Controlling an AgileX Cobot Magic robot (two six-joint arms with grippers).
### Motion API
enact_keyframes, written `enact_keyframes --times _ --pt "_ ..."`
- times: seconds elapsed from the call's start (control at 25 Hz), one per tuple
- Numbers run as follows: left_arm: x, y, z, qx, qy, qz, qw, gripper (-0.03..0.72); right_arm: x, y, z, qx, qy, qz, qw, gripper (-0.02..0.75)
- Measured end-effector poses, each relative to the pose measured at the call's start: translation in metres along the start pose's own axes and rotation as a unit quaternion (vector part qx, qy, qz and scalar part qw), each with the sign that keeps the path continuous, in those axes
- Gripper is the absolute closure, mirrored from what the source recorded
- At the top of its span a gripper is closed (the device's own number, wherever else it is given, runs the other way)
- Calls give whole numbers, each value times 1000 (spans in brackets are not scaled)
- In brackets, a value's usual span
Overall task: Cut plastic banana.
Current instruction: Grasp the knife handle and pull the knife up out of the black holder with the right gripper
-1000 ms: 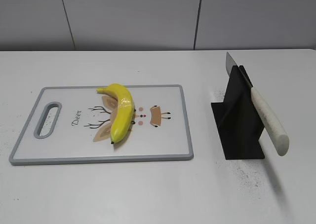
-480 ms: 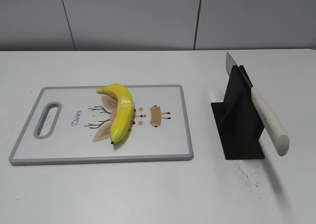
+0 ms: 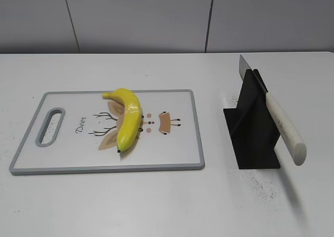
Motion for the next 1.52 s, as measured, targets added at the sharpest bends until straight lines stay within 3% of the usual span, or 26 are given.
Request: enact_keyframes --times 0.28,0.8,1.2,1.52 --pt "0 -1 0 -4 0 0 1000 135 0 1 0 4 0 0 1000 160" --pt "0 -1 0 -4 0 0 1000 135 -1 48 -31 115 33 -3 993 162" --pt "0 -1 0 -4 0 0 1000 135 35 77 -65 190 54 -83 977 162" --pt "0 -1 0 -2 0 0 1000 135 57 121 -84 284 -4 -67 957 164"
Point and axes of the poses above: a point on each arm's last joint axis where the gripper is mounted, y pointing out along that axis toward the gripper, x along the wrist's bending axis when the last joint is at zero, z = x × y, the point moved 8 cm from there along y, pointing out along that axis toward the gripper, and after that the axes turned 2 degrees about y, right-handed, at the moved point
